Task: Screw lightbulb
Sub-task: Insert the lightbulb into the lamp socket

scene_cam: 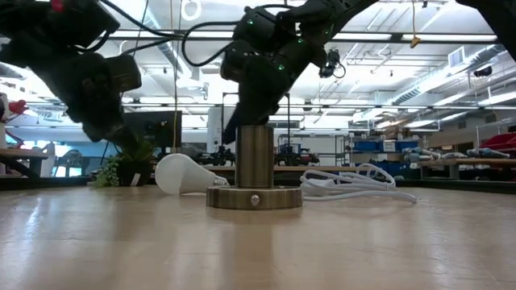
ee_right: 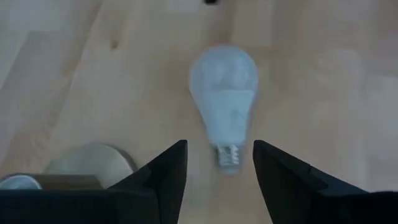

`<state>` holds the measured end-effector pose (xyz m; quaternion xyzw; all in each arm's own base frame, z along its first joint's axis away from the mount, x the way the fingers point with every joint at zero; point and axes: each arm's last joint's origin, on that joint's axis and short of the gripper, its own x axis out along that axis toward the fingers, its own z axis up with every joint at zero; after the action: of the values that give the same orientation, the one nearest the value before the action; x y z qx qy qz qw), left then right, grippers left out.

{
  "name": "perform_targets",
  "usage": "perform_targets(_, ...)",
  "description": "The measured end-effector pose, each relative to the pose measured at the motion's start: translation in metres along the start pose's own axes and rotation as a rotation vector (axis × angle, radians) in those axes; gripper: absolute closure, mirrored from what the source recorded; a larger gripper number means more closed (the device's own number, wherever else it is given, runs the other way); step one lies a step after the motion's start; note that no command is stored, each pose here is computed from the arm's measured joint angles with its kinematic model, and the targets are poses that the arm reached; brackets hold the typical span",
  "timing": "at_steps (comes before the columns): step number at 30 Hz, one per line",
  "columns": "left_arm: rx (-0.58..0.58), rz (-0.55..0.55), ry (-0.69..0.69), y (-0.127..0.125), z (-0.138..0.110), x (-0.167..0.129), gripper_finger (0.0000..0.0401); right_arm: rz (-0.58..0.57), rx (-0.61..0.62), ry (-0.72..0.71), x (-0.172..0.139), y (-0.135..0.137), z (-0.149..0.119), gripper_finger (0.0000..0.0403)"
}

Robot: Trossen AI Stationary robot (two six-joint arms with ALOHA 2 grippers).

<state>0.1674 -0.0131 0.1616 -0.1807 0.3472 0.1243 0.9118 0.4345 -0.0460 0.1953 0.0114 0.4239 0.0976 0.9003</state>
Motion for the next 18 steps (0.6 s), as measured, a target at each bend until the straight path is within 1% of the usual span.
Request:
perform_targets(4, 0.01, -0.025, -0.011, -0.007, 0.0, 0.01, 0.04, 0.021, -0.031, -0.013, 0.005, 0.015, 0.003, 0.02)
perform_targets(8, 0.018, -0.027, -0.016, -0.011, 0.0, 0.025, 0.04, 0.031, -0.061, -0.022, 0.007, 0.023, 0.005, 0.0176)
perform_targets(11, 0.023, -0.04, 0.004, -0.013, -0.003, 0.035, 0.04, 0.031, -0.078, -0.023, 0.015, 0.024, 0.004, 0.0156)
perform_targets(13, 0.027, -0.035, 0.019, -0.013, -0.005, 0.039, 0.0401, 0.033, -0.077, 0.007, 0.021, 0.023, -0.002, 0.0144)
perform_targets(14, 0.026, -0.04, 0.012, -0.014, -0.005, 0.041, 0.0401, 0.031, -0.089, -0.005, 0.024, 0.022, -0.002, 0.0139)
perform_targets(18, 0.029, -0.041, 0.011, -0.014, -0.005, 0.044, 0.0401, 0.023, -0.122, 0.004, 0.033, 0.02, -0.005, 0.0126)
